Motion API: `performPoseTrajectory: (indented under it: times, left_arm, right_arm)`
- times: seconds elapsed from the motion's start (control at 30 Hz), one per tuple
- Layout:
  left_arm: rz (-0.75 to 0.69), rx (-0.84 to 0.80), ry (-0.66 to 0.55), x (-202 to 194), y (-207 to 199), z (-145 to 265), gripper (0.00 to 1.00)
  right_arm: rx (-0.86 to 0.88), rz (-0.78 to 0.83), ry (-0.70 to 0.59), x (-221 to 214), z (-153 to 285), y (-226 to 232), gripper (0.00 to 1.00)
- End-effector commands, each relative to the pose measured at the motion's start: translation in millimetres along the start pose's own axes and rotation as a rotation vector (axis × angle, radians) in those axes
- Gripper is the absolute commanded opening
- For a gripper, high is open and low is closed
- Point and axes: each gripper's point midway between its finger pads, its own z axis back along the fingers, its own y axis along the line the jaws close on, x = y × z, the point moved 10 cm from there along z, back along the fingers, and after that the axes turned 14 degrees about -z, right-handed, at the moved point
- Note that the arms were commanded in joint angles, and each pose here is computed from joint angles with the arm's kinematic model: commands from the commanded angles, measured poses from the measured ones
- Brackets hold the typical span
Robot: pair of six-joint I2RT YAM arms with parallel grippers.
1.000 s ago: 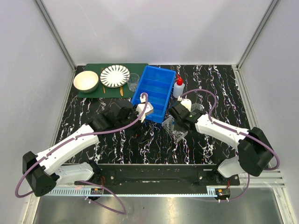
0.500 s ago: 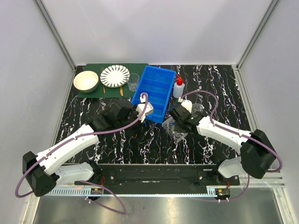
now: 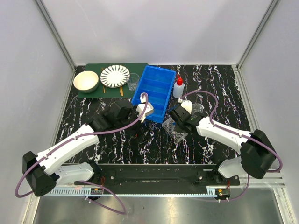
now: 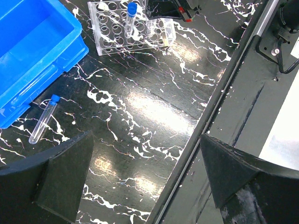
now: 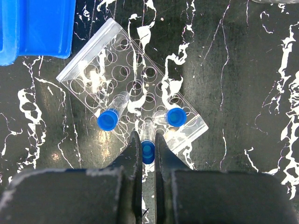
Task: Organize the chemistry lab equipment
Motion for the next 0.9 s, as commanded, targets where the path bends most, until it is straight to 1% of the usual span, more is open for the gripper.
performPoseTrajectory:
  times: [0.0,0.27,0.3,0.33,0.4,0.43,0.5,0.53,0.57,0.73,0.87]
  left_arm:
    - [-0.023,-0.007,-0.040,9.2,0.6,0.6,0.99]
    - [-0.023,-0.012,-0.033,8.8,0.4,-0.7,0.99]
    - [-0.022,-0.014,-0.031,8.2,0.3,-1.2,0.99]
    - [-0.023,-0.011,-0.034,9.0,0.7,-1.1,0.99]
    - [-0.022,-0.013,-0.032,8.4,0.4,-1.3,0.99]
    - [-0.024,-0.016,-0.031,8.3,0.1,-1.8,0.99]
    - [-0.022,-0.017,-0.030,8.2,0.1,-2.1,0.99]
    - [-0.023,-0.014,-0.029,8.1,0.6,-2.0,0.99]
    - [-0.023,-0.014,-0.029,8.1,0.7,-2.0,0.99]
    - [-0.023,-0.018,-0.027,8.0,0.5,-2.1,0.99]
    - [-0.014,-0.008,-0.011,5.4,1.5,-4.5,0.99]
  right_arm:
    - [-0.022,-0.008,-0.065,2.8,2.1,-1.9,0.00]
    - [-0.015,0.001,-0.061,1.4,0.5,-0.6,0.01]
    - [-0.012,-0.001,-0.061,1.6,0.7,-0.1,0.05]
    - [-0.012,-0.001,-0.063,1.9,1.0,-0.2,0.18]
    - [-0.010,0.001,-0.060,1.4,1.2,0.1,0.27]
    - [-0.008,0.002,-0.059,1.7,1.9,0.3,0.35]
    - [-0.001,-0.001,-0.062,3.3,3.6,1.6,0.43]
    - [-0.001,0.001,-0.063,3.3,4.3,1.7,0.50]
    - [-0.001,0.002,-0.061,3.6,5.0,1.8,0.53]
    - [0.010,0.009,-0.070,8.4,15.0,5.3,0.56]
    - [0.036,0.014,-0.088,18.8,35.5,8.5,0.62]
